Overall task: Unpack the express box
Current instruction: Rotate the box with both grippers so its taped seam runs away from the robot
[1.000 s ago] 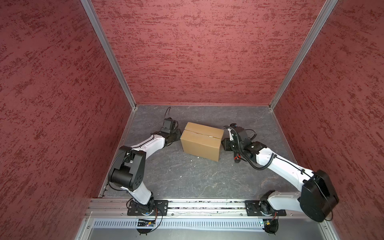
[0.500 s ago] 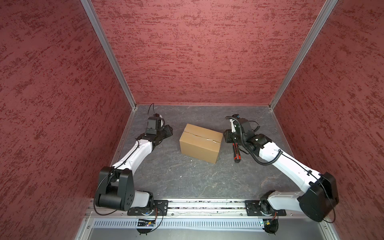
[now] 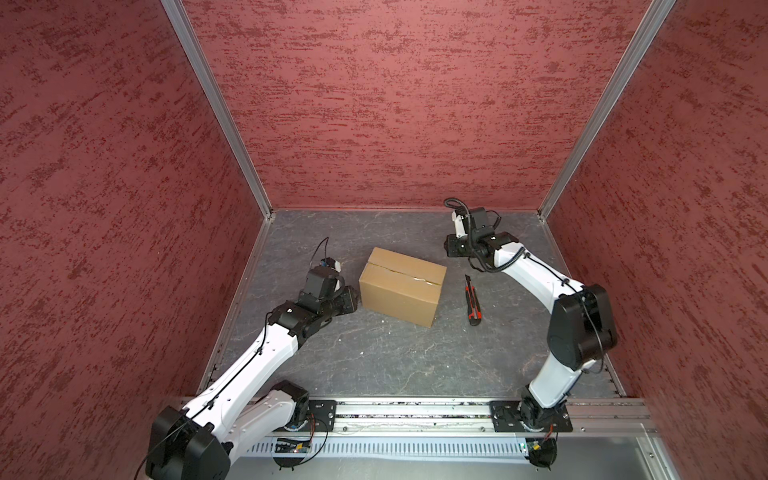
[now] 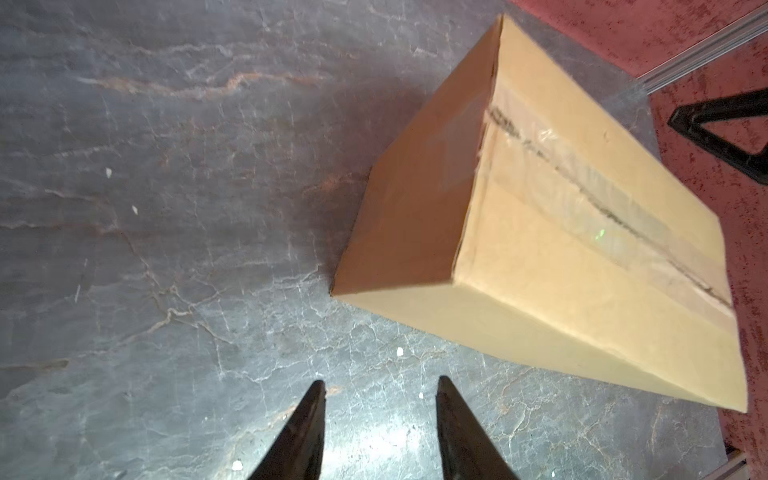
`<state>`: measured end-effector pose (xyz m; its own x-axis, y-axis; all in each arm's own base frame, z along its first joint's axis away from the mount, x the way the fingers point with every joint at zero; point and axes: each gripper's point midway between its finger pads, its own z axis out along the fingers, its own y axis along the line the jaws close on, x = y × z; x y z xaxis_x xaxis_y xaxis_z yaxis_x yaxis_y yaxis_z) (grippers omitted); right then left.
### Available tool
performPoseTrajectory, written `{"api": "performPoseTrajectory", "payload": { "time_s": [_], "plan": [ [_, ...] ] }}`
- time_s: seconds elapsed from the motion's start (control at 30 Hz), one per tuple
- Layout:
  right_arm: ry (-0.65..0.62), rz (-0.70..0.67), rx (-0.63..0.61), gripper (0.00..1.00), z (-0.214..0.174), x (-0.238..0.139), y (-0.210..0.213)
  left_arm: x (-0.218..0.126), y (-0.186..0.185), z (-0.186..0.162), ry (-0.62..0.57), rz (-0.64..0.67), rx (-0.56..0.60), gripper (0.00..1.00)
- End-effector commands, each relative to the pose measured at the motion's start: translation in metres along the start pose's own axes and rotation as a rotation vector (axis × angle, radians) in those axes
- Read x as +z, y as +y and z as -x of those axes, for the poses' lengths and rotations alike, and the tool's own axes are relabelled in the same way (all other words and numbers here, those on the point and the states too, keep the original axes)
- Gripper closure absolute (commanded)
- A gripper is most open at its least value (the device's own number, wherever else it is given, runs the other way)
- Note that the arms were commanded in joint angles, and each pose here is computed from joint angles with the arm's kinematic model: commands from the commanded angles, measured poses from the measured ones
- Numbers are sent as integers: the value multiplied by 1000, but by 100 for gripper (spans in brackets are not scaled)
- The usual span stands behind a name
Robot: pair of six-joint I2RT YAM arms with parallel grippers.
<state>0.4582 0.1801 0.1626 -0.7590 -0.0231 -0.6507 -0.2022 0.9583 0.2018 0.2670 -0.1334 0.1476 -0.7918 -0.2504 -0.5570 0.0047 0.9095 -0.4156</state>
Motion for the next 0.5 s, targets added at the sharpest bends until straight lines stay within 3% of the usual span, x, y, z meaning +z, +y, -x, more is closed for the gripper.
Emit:
{"api": "performPoseTrajectory", "payload": {
  "time_s": [0.0, 0.47],
  "plan": [
    [-22, 76, -57, 60, 12, 8, 15, 13, 8, -15, 40, 46, -35, 57],
    [47, 190, -85, 61, -28, 21, 33, 64, -19, -9, 55, -1, -6, 57]
  ]
}}
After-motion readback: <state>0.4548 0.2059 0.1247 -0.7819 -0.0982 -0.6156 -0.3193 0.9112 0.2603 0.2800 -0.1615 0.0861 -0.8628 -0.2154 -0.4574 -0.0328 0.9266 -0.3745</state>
